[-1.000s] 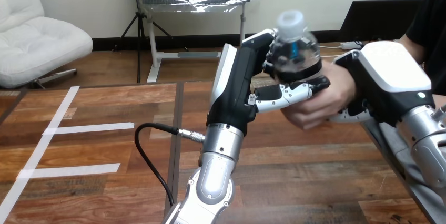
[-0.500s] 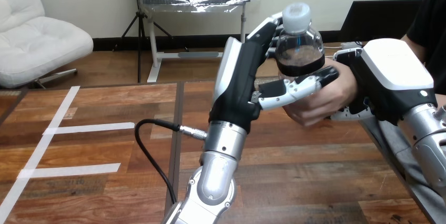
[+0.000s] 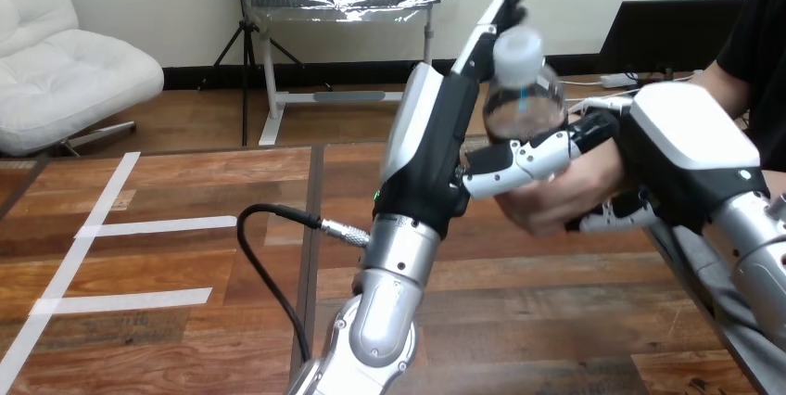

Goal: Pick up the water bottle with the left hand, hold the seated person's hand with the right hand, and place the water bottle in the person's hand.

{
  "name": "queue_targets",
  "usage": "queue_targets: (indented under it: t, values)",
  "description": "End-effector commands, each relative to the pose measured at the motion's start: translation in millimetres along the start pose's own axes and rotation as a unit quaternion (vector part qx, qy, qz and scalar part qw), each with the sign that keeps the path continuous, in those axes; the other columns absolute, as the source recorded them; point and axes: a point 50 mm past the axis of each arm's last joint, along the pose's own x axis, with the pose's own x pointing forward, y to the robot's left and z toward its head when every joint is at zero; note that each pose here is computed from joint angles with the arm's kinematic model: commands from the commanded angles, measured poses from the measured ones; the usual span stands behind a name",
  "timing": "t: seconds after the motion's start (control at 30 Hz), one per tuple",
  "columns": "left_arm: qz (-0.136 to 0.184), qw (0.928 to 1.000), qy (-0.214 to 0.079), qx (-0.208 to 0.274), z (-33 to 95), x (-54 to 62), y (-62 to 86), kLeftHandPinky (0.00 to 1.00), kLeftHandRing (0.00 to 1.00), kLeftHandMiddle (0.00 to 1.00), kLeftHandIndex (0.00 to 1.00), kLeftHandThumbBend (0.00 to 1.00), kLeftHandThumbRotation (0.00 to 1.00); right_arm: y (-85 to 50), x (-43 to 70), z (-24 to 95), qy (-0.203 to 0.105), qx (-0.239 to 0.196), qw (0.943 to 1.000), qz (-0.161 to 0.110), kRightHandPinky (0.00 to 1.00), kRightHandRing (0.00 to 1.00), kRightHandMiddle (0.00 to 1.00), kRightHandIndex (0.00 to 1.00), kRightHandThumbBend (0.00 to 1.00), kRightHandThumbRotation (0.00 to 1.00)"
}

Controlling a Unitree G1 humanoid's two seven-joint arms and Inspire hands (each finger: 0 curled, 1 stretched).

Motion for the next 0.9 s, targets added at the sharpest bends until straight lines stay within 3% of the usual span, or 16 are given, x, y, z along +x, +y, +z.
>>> queue_targets:
  t: [0.0, 0.27, 0.87]
  values:
    - [0.01, 0.9999, -0.007, -0.012, 9.0, -1.8, -1.6, 1.0, 1.0, 1.0, 1.0, 0.99, 0.7, -19.7, -1.1, 7.2, -0.015, -0.002, 0.9993, -0.034, 0.91, 0.98, 0.98, 0.94, 0.93, 0.01]
    - [0.009, 0.9997, -0.008, -0.024, 7.5, -6.7, 2.2, 1.0, 1.0, 1.0, 1.0, 1.0, 0.73, -20.5, -7.8, 12.5, -0.012, 0.007, 0.999, -0.043, 0.96, 1.0, 1.0, 0.97, 0.94, 0.02]
    - [0.032, 0.9974, -0.005, -0.065, 6.5, -23.5, 11.4, 1.0, 1.0, 1.0, 1.0, 0.95, 0.72, -18.4, -21.8, 22.3, -0.003, 0.025, 0.9977, -0.064, 0.97, 1.0, 1.0, 0.94, 0.91, 0.01]
